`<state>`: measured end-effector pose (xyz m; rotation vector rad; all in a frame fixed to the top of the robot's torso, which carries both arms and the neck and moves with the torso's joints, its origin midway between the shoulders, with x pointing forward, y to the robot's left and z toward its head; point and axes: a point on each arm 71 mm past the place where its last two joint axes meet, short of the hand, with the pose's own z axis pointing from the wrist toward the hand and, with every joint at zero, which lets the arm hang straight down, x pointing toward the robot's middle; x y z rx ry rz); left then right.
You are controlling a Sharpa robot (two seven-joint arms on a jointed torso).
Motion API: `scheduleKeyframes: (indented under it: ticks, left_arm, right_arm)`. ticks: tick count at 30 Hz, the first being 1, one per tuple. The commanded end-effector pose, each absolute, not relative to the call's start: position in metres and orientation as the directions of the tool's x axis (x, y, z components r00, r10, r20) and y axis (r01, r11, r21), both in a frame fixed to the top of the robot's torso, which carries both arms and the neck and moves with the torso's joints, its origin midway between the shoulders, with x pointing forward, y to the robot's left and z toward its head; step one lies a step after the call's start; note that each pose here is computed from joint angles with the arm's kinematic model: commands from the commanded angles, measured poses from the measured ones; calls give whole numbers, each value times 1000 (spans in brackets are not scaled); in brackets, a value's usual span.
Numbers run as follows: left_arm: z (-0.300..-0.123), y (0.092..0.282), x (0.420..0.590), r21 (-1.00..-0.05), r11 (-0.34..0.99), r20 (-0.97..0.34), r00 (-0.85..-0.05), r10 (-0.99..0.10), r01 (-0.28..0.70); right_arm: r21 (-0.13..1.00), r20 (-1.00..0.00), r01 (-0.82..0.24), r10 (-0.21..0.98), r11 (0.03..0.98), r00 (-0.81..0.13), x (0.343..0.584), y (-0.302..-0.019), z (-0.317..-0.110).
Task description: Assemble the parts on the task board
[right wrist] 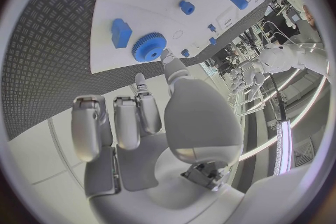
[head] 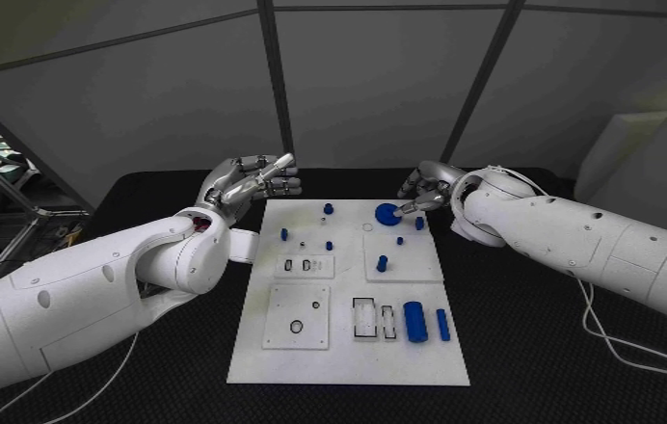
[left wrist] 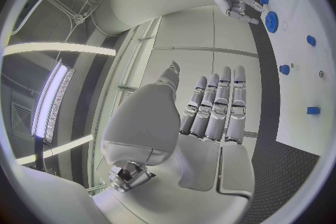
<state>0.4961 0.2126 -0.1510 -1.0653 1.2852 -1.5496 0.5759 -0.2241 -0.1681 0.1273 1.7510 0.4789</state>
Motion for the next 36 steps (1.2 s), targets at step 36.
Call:
scheduleKeyframes:
  ticks: [36]
  left_arm:
    - [-151,209,498,-988,-129,97,-302,-948,88]
  right_arm:
    - [285,-923,-191,216,939,-317,589,-200,-182]
